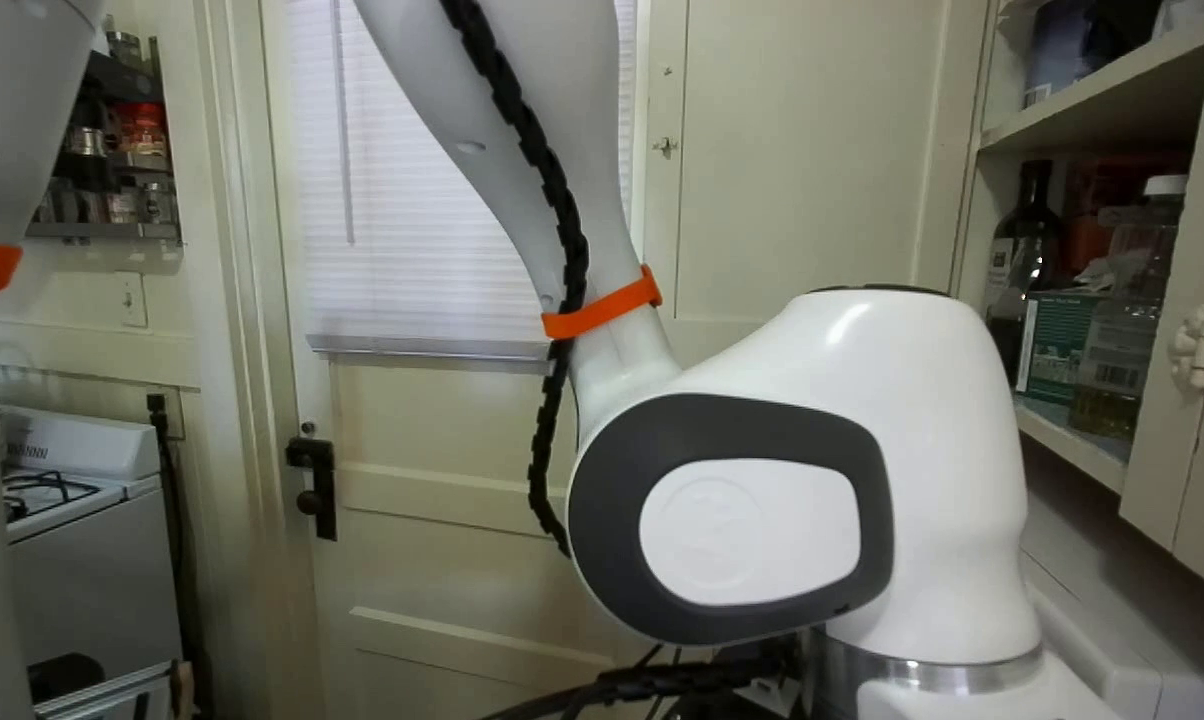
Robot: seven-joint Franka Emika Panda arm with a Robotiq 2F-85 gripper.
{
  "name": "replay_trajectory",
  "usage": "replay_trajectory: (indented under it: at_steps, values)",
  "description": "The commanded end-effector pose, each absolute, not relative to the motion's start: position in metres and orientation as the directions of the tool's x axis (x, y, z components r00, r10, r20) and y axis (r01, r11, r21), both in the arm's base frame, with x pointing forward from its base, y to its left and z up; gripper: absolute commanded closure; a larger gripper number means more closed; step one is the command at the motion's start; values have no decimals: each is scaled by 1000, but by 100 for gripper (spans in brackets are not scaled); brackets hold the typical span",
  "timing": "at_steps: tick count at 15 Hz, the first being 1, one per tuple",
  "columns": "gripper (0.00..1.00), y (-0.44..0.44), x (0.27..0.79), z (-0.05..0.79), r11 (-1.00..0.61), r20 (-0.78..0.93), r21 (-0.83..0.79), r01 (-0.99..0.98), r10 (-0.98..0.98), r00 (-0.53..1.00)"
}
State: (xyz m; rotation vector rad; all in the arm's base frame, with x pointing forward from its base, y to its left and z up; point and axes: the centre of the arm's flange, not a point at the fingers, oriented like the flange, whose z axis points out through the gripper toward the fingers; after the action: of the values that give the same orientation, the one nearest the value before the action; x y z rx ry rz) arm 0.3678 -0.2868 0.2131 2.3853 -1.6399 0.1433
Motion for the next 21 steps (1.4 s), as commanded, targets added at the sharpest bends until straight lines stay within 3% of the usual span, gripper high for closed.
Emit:
replay_trajectory:
  at_steps: [1, 21]
  values:
    - [0, -298, 377, 190, -349, 193, 118, -929, -910, 367]
    - [0, -318, 371, 159, -329, 113, 87, -940, -935, 337]
